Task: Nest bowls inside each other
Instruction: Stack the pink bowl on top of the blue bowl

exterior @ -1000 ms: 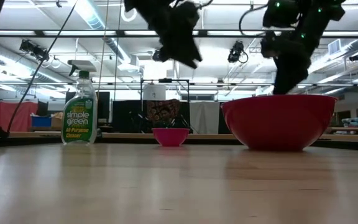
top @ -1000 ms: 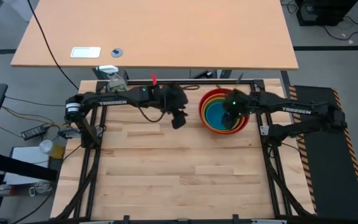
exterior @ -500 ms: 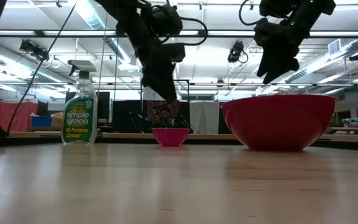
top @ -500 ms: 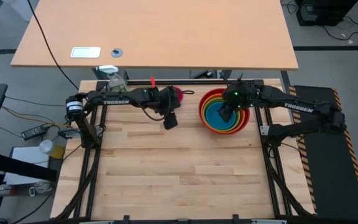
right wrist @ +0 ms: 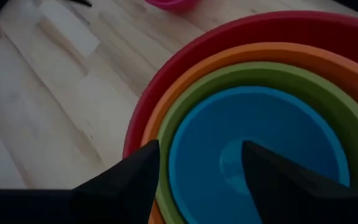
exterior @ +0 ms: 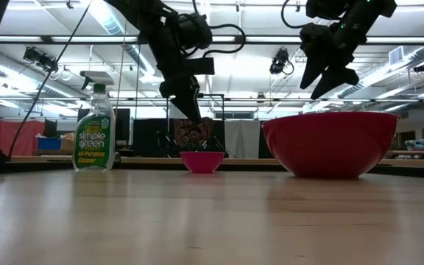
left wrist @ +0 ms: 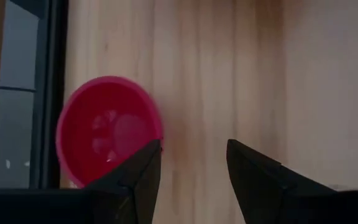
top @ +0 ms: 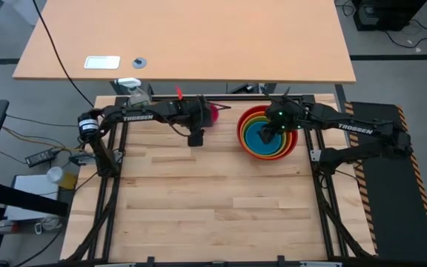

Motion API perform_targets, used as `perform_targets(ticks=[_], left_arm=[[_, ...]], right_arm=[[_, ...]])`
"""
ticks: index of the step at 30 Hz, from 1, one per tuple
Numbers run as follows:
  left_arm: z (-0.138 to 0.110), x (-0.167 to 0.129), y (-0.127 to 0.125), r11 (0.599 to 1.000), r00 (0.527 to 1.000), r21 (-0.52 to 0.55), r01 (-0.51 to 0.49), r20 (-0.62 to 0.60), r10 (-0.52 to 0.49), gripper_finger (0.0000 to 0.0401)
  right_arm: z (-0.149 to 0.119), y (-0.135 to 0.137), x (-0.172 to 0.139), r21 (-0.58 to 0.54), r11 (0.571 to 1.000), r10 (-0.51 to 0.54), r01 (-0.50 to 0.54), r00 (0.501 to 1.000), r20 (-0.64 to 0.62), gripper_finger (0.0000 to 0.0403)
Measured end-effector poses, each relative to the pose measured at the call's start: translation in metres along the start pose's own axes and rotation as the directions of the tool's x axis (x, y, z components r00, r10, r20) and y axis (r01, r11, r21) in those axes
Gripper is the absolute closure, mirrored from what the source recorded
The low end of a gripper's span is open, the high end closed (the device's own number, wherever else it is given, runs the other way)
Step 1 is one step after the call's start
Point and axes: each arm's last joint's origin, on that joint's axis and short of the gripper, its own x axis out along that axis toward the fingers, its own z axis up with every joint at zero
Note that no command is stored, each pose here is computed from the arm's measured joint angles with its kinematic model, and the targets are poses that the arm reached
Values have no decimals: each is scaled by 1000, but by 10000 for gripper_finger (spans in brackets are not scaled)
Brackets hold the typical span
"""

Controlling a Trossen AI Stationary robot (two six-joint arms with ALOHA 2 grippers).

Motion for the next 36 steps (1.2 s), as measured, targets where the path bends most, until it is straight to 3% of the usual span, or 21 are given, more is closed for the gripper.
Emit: perform_targets(ticks=[2, 4, 7, 10, 14, 16, 17, 20, 25, 29, 36], left_arm=[[-4, 1, 8, 999, 1000, -42, 0, -2, -1, 216], [-9, 2, 18, 987, 1000, -161, 17, 7, -16, 216], [-19, 5, 40, 904, 1000, -428, 25, 25, -16, 216], [-34, 6, 63, 726, 1000, -688, -2, 9, 11, 216], [-56, 22, 86, 431, 999, -902, -11, -24, -23, 216], [-62, 31, 92, 343, 999, -939, 5, -13, -51, 214], [-64, 35, 94, 317, 998, -948, 14, -7, -64, 212], [-67, 49, 93, 291, 997, -957, -4, -28, -76, 202], [-66, 61, 87, 312, 994, -946, -92, -106, -29, 185], [-63, 71, 82, 326, 994, -941, -93, -108, -28, 182], [-66, 86, 75, 322, 990, -943, -86, -117, -79, 225]], right_arm=[[-1, 1, 0, 11, 1000, 1, -1, 1000, 0, 172], [-1, 2, 0, 15, 1000, -3, 3, 1000, 5, 172], [-1, 4, 0, 18, 1000, -7, 7, 1000, 14, 172], [0, 6, 0, 12, 1000, 5, -6, 1000, 28, 173], [2, 8, 0, 5, 1000, 21, -21, 998, 54, 173], [3, 8, 0, -1, 1000, 28, -28, 997, 66, 173], [4, 9, 0, -2, 1000, 31, -31, 997, 70, 173], [4, 9, 0, -4, 999, 33, -33, 997, 74, 173], [4, 9, 0, -4, 999, 40, -39, 997, 70, 173], [4, 9, 0, -7, 999, 40, -40, 997, 71, 173], [4, 9, 0, -12, 999, 42, -42, 996, 73, 173]])
